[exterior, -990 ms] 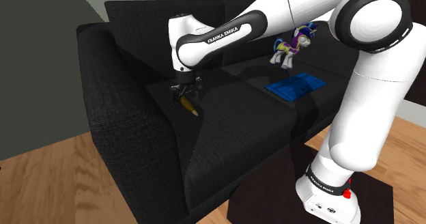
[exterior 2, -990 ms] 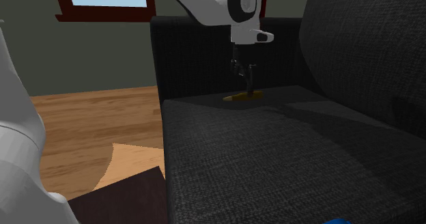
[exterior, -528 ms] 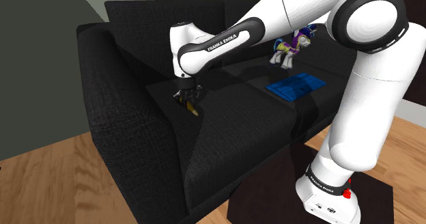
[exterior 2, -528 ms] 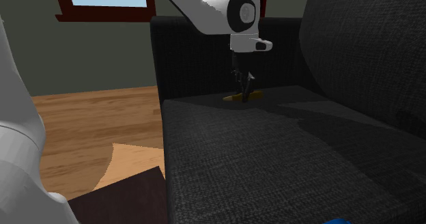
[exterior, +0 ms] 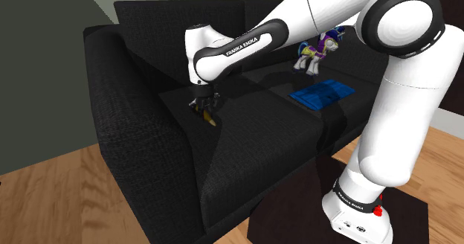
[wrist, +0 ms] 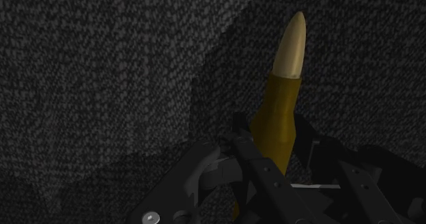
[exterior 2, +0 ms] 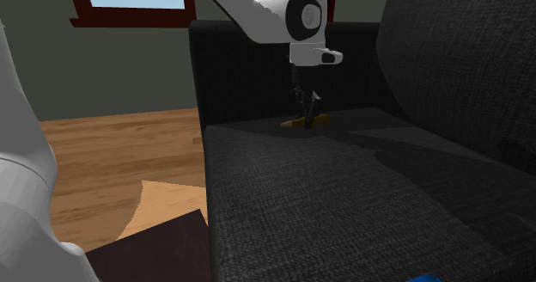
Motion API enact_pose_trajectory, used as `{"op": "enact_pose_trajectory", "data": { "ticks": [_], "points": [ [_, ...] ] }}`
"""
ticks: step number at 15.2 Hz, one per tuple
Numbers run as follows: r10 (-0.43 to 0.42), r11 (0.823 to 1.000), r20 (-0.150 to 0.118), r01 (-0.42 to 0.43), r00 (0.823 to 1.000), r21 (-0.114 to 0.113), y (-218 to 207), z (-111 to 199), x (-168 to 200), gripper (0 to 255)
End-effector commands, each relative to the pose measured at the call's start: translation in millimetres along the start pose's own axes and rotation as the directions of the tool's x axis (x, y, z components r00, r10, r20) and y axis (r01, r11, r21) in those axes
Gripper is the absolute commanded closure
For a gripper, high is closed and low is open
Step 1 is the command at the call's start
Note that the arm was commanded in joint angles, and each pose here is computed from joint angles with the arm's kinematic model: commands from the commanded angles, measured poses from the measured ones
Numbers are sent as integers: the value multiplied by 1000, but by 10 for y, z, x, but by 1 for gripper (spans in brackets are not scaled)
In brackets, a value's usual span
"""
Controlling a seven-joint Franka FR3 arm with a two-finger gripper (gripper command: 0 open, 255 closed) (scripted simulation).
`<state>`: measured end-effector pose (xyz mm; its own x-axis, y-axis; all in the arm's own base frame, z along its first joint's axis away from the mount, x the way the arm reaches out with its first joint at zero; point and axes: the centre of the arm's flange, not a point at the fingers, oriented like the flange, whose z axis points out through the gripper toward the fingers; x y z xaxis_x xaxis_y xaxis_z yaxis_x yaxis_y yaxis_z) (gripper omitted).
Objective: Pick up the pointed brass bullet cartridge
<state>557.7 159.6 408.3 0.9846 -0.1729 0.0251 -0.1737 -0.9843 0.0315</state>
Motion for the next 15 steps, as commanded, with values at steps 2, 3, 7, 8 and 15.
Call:
{"op": "enact_pose_trajectory", "data": {
  "ticks": [2,3,7,8,15],
  "points": [
    [0,1000,0,0,1000,0,4,-94,5,255],
    [0,1000,0,0,1000,0,6,-147,7,255],
    [0,1000,0,0,1000,0,13,-358,12,255],
    [0,1000,0,0,1000,0,14,-411,14,255],
    [0,1000,0,0,1000,0,26,-780,23,255]
  ]
}}
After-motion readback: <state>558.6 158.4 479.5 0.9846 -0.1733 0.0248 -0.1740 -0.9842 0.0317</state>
